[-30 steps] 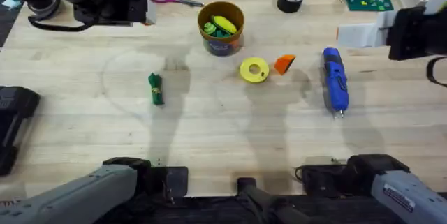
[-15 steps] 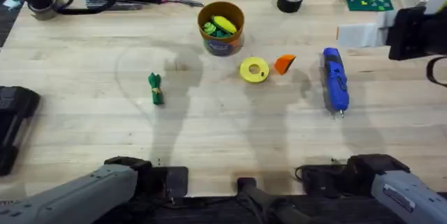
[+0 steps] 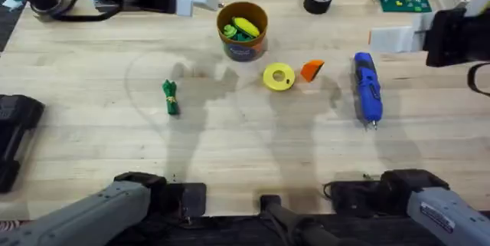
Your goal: Pick up the gripper from the table and insert it into the empty holder that is missing its gripper. Then pick up a screw, insert it into the mounting hole, and use the screwdriver to tighten it. Finally, clean up the table by picking up the vegetable and placing it into the bucket.
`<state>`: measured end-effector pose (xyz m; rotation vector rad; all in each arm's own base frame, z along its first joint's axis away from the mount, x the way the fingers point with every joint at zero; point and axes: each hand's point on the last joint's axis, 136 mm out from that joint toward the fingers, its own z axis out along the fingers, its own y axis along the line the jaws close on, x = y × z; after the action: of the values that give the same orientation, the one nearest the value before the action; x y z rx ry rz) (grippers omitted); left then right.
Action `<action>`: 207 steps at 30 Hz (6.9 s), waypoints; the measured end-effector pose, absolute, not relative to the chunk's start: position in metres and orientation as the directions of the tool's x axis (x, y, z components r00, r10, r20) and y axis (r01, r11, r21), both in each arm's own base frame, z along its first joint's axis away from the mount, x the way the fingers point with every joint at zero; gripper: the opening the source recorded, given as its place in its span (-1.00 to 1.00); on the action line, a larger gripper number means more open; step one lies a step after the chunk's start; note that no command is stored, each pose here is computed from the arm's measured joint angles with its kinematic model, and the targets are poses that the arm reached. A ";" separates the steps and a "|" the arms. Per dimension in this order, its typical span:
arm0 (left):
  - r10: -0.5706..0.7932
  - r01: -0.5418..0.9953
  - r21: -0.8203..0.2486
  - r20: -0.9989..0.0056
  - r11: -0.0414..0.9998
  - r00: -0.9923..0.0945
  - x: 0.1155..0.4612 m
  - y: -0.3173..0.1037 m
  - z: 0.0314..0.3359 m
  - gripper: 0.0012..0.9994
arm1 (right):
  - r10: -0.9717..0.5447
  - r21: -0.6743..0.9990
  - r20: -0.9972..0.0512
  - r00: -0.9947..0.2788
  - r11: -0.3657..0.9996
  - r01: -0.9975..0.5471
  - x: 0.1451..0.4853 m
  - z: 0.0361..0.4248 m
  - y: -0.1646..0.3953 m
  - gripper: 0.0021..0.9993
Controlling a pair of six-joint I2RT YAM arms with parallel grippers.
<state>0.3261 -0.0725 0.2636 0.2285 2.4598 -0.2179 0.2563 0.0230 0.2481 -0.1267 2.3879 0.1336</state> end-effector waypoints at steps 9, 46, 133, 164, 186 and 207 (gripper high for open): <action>0.094 0.226 -0.085 -0.728 0.970 -0.679 0.281 -0.064 0.312 0.97 | -0.054 0.060 -0.683 -0.729 0.990 -0.129 0.256 0.248 0.023 1.00; 0.137 0.043 0.137 -0.816 0.990 -0.562 0.288 -0.012 0.270 0.97 | -0.054 0.060 -0.683 -0.729 0.990 -0.129 0.256 0.248 0.023 1.00; 0.040 0.831 -0.008 -0.999 0.556 -0.037 0.170 -0.146 0.162 0.97 | -0.054 0.060 -0.683 -0.729 0.990 -0.129 0.256 0.248 0.023 1.00; 0.029 0.903 -0.043 -0.998 0.428 -0.061 0.147 -0.156 0.160 0.97 | -0.054 0.060 -0.683 -0.729 0.990 -0.129 0.256 0.248 0.023 1.00; 0.028 0.909 -0.046 -0.998 0.415 -0.063 0.145 -0.157 0.160 0.97 | -0.054 0.060 -0.683 -0.729 0.990 -0.129 0.256 0.248 0.023 1.00; 0.028 0.909 -0.046 -0.998 0.414 -0.063 0.145 -0.157 0.160 0.97 | -0.054 0.061 -0.682 -0.729 0.990 -0.130 0.256 0.248 0.023 1.00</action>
<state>0.1450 -0.1573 0.1597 0.8893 1.4511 -0.9067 0.2562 0.0231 0.2481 -0.1269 2.3882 0.1341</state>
